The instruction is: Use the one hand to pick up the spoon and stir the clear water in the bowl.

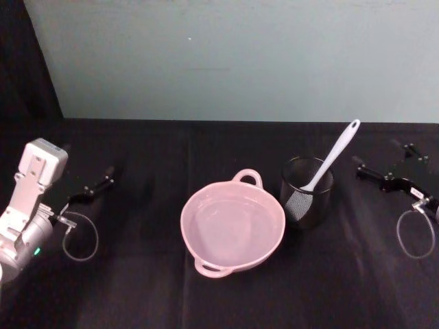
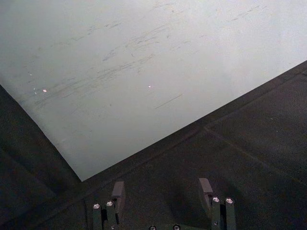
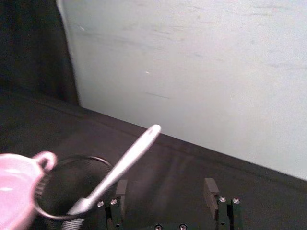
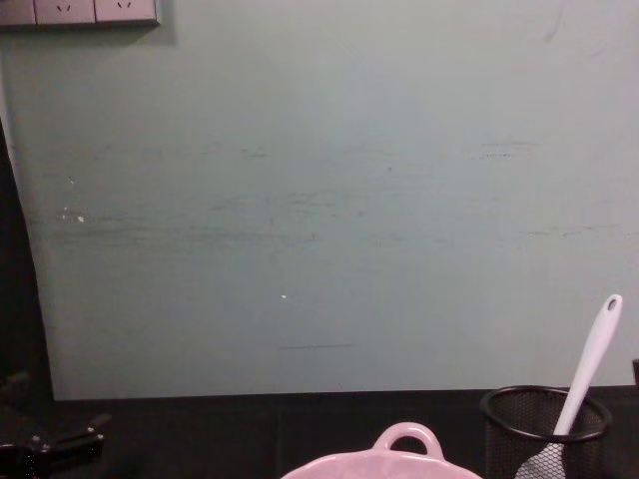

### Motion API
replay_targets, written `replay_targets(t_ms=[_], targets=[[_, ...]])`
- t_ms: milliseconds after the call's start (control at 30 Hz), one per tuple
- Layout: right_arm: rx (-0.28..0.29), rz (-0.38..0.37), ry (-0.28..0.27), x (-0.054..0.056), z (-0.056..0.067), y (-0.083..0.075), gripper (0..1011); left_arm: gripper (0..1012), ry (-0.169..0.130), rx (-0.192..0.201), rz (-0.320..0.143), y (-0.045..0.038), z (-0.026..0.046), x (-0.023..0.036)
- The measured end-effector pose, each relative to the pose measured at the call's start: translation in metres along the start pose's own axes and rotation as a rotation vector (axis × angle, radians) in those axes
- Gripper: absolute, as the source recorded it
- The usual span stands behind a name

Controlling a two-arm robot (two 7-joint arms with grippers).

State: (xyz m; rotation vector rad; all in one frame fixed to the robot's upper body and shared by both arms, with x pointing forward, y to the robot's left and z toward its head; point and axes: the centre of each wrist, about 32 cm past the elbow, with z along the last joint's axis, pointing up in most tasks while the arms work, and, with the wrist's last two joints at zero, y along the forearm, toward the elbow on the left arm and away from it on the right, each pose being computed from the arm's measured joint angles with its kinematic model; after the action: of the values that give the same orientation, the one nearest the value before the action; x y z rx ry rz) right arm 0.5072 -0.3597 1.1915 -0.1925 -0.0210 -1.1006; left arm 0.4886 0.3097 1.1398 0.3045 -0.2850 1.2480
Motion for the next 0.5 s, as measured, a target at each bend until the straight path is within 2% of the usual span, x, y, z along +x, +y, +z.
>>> replay_targets(t_ms=[33, 200, 500], targets=[[-0.009, -0.028, -0.033, -0.001, 0.001, 0.0, 1002, 1005, 0.0, 0.0, 0.0, 0.0, 0.0, 0.0], [-0.014, -0.113, -0.098, -0.003, -0.004, 0.008, 1003, 1005, 0.0, 0.0, 0.0, 0.0, 0.0, 0.0], [-0.015, -0.174, -0.175, -0.015, -0.021, 0.03, 1003, 1005, 0.0, 0.0, 0.0, 0.0, 0.0, 0.0]])
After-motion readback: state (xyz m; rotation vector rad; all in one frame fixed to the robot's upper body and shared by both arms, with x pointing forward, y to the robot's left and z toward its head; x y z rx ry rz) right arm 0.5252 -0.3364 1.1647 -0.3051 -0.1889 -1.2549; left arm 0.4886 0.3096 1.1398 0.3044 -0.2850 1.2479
